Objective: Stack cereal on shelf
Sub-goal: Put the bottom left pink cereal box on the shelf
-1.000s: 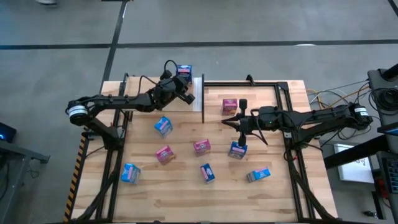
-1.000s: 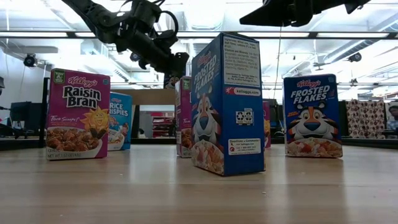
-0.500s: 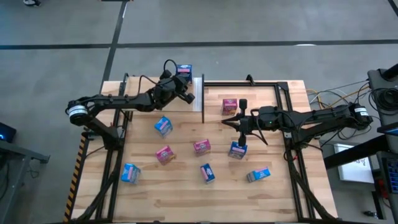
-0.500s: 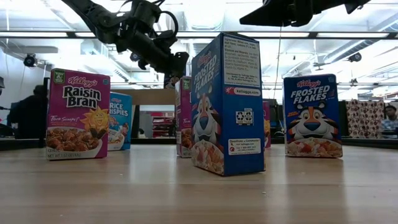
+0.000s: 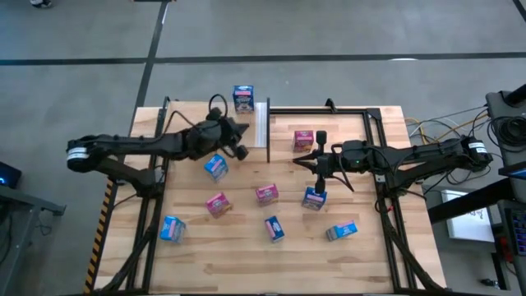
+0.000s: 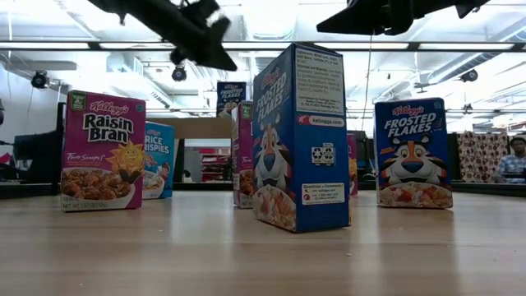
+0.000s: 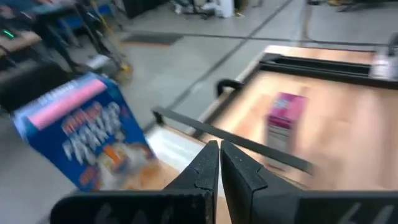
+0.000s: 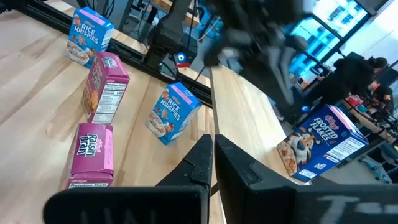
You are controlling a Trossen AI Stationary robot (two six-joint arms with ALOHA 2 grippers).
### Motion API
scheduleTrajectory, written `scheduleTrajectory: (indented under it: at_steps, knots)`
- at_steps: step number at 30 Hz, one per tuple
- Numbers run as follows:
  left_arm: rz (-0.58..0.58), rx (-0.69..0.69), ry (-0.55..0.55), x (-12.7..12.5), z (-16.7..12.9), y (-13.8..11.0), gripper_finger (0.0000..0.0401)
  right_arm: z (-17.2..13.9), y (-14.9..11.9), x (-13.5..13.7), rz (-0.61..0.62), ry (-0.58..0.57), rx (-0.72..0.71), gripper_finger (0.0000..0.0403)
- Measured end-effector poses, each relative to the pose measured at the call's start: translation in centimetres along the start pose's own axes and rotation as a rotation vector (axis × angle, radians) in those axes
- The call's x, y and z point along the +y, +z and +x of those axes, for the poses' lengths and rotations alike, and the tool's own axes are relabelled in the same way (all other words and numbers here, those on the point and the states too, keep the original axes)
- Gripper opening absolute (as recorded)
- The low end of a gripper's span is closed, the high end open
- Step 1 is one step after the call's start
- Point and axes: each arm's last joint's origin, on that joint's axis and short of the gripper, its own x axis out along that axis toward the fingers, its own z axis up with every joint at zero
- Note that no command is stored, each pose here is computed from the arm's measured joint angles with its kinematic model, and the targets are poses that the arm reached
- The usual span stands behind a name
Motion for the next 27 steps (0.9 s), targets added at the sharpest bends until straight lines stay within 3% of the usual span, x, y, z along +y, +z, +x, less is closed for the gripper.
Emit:
scheduleTrajectory:
  at_steps: [8, 12, 18, 27]
  knots:
    - [-0.219, 0.138, -0.101, -0.4, -4.8, -0.5, 0.0, 0.0, 0.0, 0.0, 0.0, 0.0, 0.0, 0.0009]
    - [-0.279, 0.233, -0.276, -0.5, -5.8, -0.9, 0.0, 0.0, 0.0, 0.0, -0.001, -0.001, -0.001, 0.0009]
    - [-0.489, 0.404, -0.513, -2.0, -6.7, -1.3, 0.0, 0.0, 0.2, -0.1, -0.022, -0.013, -0.023, 0.0009]
    - [-0.513, 0.688, -0.511, -4.5, -9.9, -2.6, 0.0, 0.0, 0.3, -0.2, -0.054, -0.02, -0.033, 0.0009]
